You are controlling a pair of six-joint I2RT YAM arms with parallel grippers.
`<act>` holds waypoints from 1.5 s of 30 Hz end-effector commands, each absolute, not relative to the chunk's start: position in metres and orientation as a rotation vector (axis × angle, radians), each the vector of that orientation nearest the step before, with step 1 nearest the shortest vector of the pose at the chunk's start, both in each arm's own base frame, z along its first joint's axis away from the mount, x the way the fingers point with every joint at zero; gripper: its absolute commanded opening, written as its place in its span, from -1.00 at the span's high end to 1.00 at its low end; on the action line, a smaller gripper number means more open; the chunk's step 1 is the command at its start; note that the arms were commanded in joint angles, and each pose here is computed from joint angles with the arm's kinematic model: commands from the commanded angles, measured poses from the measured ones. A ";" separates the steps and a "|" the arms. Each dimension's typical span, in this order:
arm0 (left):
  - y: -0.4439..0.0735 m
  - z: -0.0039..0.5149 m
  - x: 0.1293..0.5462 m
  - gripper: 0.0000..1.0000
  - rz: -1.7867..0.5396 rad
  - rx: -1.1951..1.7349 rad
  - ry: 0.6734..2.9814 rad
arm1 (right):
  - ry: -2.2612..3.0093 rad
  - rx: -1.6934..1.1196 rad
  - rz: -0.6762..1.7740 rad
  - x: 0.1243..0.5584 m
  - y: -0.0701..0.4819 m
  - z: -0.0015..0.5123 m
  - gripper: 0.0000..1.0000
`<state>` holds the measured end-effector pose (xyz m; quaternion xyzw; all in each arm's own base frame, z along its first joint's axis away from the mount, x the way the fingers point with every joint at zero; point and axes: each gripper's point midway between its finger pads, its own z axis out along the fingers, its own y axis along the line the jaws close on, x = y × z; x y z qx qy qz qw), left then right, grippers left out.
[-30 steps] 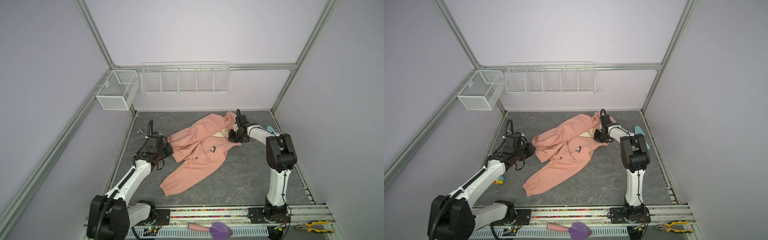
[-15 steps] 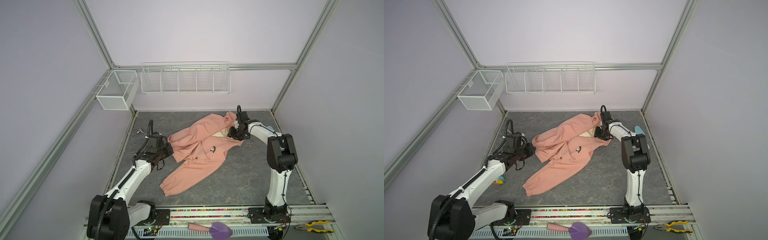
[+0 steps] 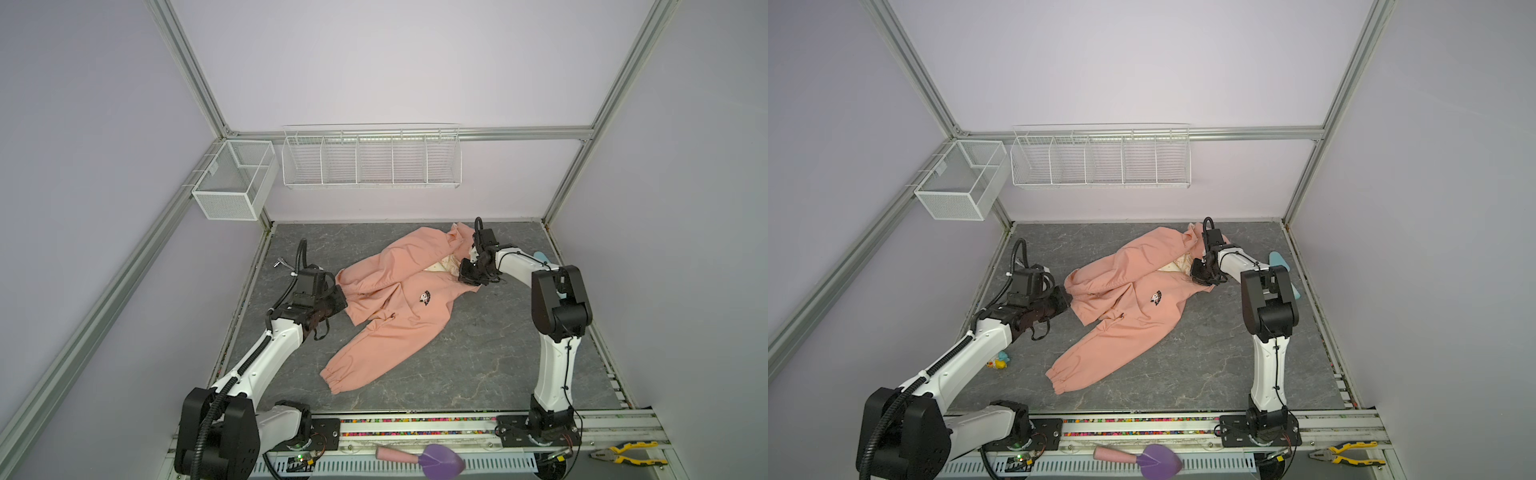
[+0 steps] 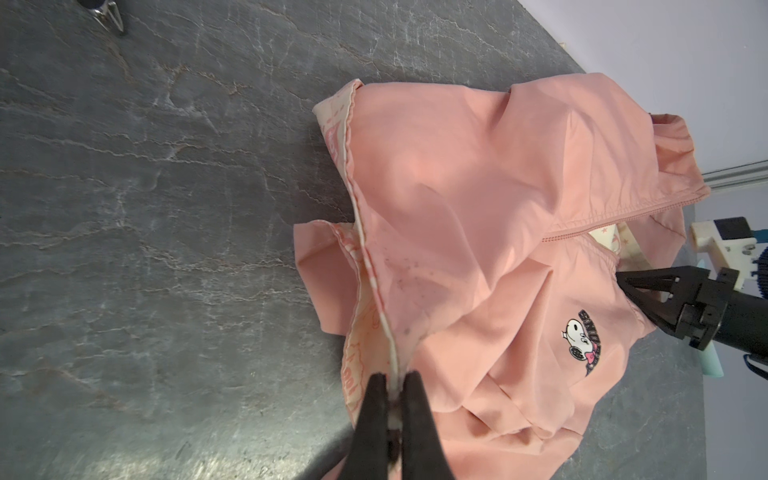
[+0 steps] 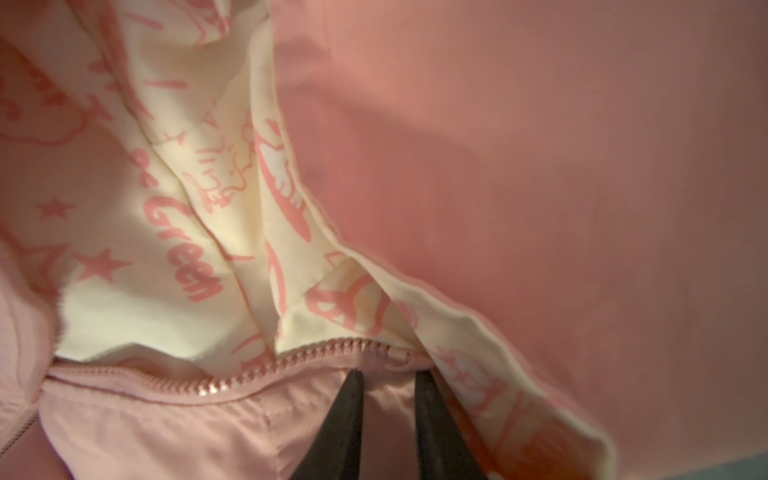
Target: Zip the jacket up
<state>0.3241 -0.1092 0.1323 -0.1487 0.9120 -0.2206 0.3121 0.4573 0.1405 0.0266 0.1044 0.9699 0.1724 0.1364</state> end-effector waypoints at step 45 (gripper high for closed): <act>-0.114 0.123 0.330 1.00 -0.608 -0.411 2.460 | 2.736 -0.096 0.453 0.479 0.190 0.060 -0.08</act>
